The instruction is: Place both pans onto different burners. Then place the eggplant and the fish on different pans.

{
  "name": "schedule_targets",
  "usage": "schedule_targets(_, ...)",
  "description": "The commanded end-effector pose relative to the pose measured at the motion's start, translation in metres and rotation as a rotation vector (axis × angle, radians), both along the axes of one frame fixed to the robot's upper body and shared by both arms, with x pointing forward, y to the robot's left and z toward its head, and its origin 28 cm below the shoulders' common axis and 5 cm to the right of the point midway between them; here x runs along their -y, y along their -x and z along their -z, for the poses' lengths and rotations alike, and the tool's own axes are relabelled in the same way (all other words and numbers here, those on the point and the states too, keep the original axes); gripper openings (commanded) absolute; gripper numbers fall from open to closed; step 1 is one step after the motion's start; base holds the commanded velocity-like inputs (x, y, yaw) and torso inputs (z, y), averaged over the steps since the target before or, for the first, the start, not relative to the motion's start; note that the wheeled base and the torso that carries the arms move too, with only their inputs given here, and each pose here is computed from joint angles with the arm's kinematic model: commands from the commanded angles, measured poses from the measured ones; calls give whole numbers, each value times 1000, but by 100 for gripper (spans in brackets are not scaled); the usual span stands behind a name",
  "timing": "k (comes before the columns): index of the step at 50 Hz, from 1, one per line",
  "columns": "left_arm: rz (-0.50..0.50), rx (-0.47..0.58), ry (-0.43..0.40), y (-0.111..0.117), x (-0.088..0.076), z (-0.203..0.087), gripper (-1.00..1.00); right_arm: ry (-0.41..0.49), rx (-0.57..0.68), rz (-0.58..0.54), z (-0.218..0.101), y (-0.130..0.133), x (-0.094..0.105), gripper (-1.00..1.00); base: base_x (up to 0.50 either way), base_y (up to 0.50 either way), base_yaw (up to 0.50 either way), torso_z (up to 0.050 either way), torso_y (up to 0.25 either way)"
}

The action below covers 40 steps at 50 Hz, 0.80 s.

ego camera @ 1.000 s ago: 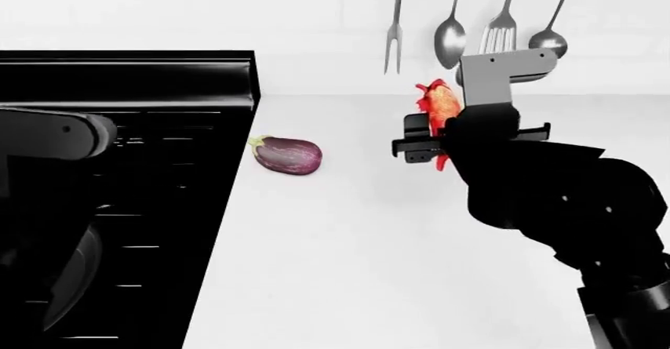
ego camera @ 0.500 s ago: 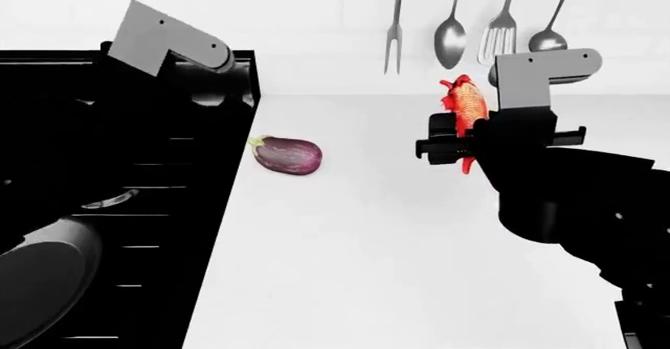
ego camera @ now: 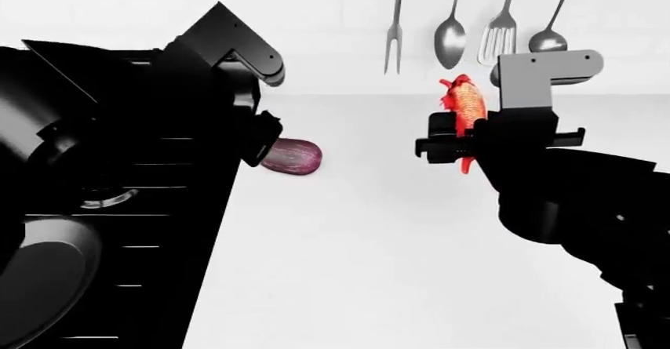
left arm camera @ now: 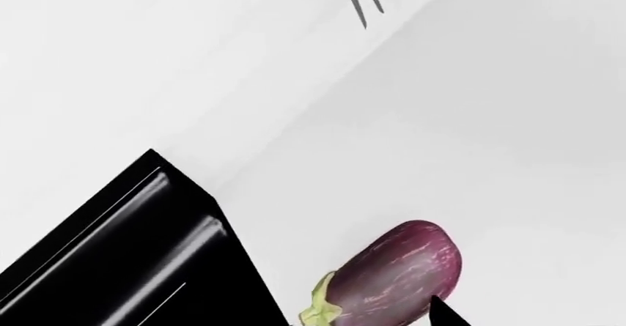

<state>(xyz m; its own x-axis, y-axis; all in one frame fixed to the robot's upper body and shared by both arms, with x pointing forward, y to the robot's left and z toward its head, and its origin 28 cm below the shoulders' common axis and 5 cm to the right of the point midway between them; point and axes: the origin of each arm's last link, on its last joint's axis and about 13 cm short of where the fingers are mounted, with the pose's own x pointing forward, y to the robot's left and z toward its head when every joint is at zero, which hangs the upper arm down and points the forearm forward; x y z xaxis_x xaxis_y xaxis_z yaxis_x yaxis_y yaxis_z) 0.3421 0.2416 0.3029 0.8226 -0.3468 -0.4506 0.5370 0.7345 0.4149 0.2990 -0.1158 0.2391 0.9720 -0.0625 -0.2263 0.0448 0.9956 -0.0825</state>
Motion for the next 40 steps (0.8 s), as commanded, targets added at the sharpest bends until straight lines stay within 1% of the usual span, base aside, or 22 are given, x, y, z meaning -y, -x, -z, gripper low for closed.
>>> schedule_targets(1,74,-46,-56,-20,10,-8,100,-4,10,8,-2,0,3,-100,0,0,0,0,0)
schedule_targets(7,122,-90,-84,-27,19,-4,100,-10,17,15,-6,-1,3,-100,0,0,0,0,0)
schedule_targets(14,145,-122,-105,-34,27,2,100,-20,20,19,-5,0,5,-100,0,0,0,0,0)
schedule_targets(24,165,-165,-124,-46,32,11,100,-24,17,15,-4,-1,3,-100,0,0,0,0,0)
schedule_targets(31,190,-202,-141,-47,35,15,100,-32,10,18,-1,-6,5,-100,0,0,0,0,0)
schedule_targets(40,173,-226,-160,-51,34,26,100,-37,7,15,1,-6,4,-100,0,0,0,0,0)
